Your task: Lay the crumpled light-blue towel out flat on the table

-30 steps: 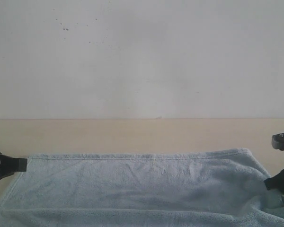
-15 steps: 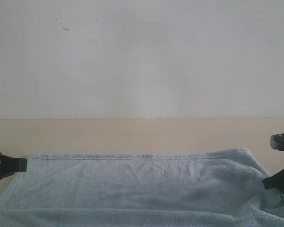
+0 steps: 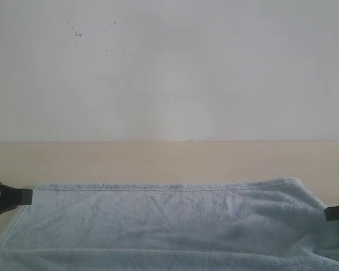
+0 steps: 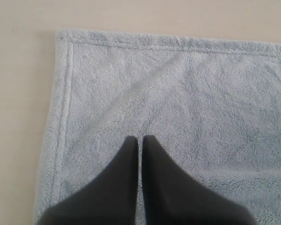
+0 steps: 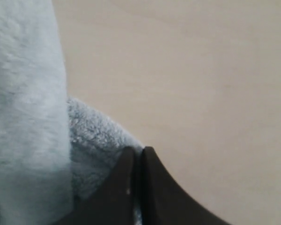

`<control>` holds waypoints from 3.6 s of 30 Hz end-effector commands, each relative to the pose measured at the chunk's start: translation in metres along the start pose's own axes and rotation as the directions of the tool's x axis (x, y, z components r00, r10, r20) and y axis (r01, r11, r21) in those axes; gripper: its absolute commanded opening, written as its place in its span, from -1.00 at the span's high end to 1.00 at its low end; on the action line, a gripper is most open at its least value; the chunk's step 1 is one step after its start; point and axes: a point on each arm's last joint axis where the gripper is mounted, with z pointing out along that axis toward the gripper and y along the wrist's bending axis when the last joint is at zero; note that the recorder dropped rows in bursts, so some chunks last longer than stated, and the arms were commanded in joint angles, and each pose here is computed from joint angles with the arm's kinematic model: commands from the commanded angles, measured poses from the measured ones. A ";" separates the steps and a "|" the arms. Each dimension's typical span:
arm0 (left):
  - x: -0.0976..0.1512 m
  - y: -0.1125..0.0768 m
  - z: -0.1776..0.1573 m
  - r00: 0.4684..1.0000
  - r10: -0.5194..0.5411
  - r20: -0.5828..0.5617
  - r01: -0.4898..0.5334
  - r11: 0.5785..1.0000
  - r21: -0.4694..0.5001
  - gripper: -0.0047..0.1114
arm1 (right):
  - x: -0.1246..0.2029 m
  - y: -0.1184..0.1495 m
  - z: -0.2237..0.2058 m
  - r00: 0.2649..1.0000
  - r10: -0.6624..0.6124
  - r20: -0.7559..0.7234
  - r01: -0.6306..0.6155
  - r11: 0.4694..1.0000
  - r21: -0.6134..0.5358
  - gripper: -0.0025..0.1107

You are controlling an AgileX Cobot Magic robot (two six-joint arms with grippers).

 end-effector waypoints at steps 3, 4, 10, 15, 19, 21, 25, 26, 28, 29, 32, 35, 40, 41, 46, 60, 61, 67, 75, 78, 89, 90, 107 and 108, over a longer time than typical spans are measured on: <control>0.001 -0.002 -0.001 1.000 -0.030 0.003 0.030 1.000 0.005 0.85 | 0.013 -0.064 -0.027 0.992 0.127 -0.005 -0.126 0.989 0.073 0.96; 0.001 -0.002 -0.001 1.000 -0.030 0.003 0.030 1.000 0.005 0.85 | 0.017 -0.072 -0.030 0.989 0.150 -0.017 -0.148 0.986 0.077 0.96; 0.001 -0.002 -0.001 1.000 -0.030 0.003 0.030 1.000 0.005 0.85 | 0.039 -0.109 -0.040 0.954 0.296 -0.048 -0.291 0.952 0.097 0.96; 0.001 -0.002 -0.001 1.000 -0.030 0.003 0.030 1.000 0.005 0.85 | 0.022 -0.087 -0.045 0.974 0.227 0.007 -0.227 0.974 -0.014 0.69; 0.001 -0.002 -0.001 1.000 -0.030 0.003 0.030 1.000 0.005 0.85 | -0.003 -0.056 -0.054 0.971 0.203 0.125 -0.189 0.975 -0.113 0.19; 0.001 -0.002 -0.001 1.000 -0.029 0.001 0.029 1.000 0.007 0.85 | -0.011 -0.048 -0.059 0.970 0.189 0.155 -0.173 0.978 -0.113 0.07; 0.001 -0.002 -0.001 1.000 -0.031 0.003 0.031 0.999 0.005 0.85 | -0.027 -0.035 -0.063 0.975 0.132 0.181 -0.106 0.983 -0.149 0.08; 0.001 -0.001 -0.001 0.999 -0.035 0.005 0.035 0.999 0.004 0.85 | -0.029 -0.030 -0.061 0.978 0.108 0.180 -0.080 0.984 -0.158 0.08; 0.001 -0.001 -0.001 0.999 -0.037 0.006 0.037 0.999 0.003 0.85 | -0.031 -0.017 -0.056 0.983 0.053 0.177 -0.024 0.986 -0.162 0.08; 0.001 -0.001 -0.001 0.999 -0.037 0.006 0.037 0.999 0.003 0.85 | -0.031 -0.012 -0.054 0.984 0.025 0.176 0.004 0.986 -0.167 0.08; 0.001 -0.001 -0.001 0.999 -0.037 0.006 0.037 0.999 0.003 0.85 | -0.032 0.008 -0.043 0.986 -0.045 0.160 0.075 0.980 -0.186 0.22; 0.001 -0.002 -0.001 0.999 -0.037 0.003 0.037 0.999 0.006 0.85 | -0.031 0.021 -0.034 0.987 -0.073 0.143 0.101 0.976 -0.195 0.48; 0.001 -0.002 -0.001 0.999 -0.037 0.003 0.037 0.999 0.006 0.85 | -0.028 0.027 -0.029 0.988 -0.088 0.127 0.114 0.971 -0.211 0.94; 0.001 -0.002 -0.001 0.999 -0.037 0.005 0.037 0.999 0.005 0.85 | -0.027 0.028 -0.028 0.988 -0.093 0.121 0.118 0.969 -0.218 0.95; 0.001 -0.002 -0.001 0.999 -0.037 0.005 0.037 0.999 0.005 0.85 | -0.018 0.031 -0.013 0.994 -0.095 0.059 0.107 0.957 -0.270 0.96; 0.000 -0.001 -0.001 0.999 -0.037 0.008 0.037 0.999 0.002 0.85 | -0.005 0.073 0.004 0.968 -0.251 0.006 0.233 0.889 -0.394 0.96; 0.000 -0.001 -0.001 0.999 -0.037 0.008 0.037 0.999 0.002 0.85 | -0.004 0.083 0.004 0.960 -0.278 0.009 0.258 0.876 -0.408 0.96; 0.000 -0.001 -0.001 0.999 -0.037 0.008 0.037 0.999 0.002 0.85 | 0.002 0.132 0.001 0.918 -0.395 0.032 0.364 0.808 -0.463 0.96; 0.001 -0.002 -0.001 0.999 -0.037 0.005 0.037 0.999 0.005 0.85 | -0.017 0.134 -0.003 0.918 -0.368 0.144 0.394 0.887 -0.242 0.96; 0.000 -0.001 -0.001 0.999 -0.037 0.011 0.037 0.999 -0.001 0.85 | -0.029 0.128 -0.015 0.905 -0.368 0.213 0.402 0.904 -0.147 0.96; 0.000 0.000 -0.001 0.999 -0.037 0.018 0.037 0.999 -0.007 0.85 | -0.042 0.118 -0.023 0.885 -0.367 0.286 0.383 0.924 -0.002 0.96; 0.000 0.000 -0.001 0.999 -0.037 0.018 0.037 0.999 -0.007 0.85 | -0.042 0.117 -0.023 0.884 -0.366 0.289 0.381 0.925 0.006 0.96; -0.002 0.001 -0.001 0.999 -0.037 0.031 0.037 0.999 -0.020 0.85 | -0.049 0.122 -0.048 0.915 -0.228 0.333 0.270 0.959 -0.087 0.96; -0.001 0.001 0.000 0.999 -0.037 0.030 0.038 0.999 -0.022 0.85 | -0.049 0.125 -0.056 0.911 -0.237 0.338 0.294 0.947 -0.127 0.96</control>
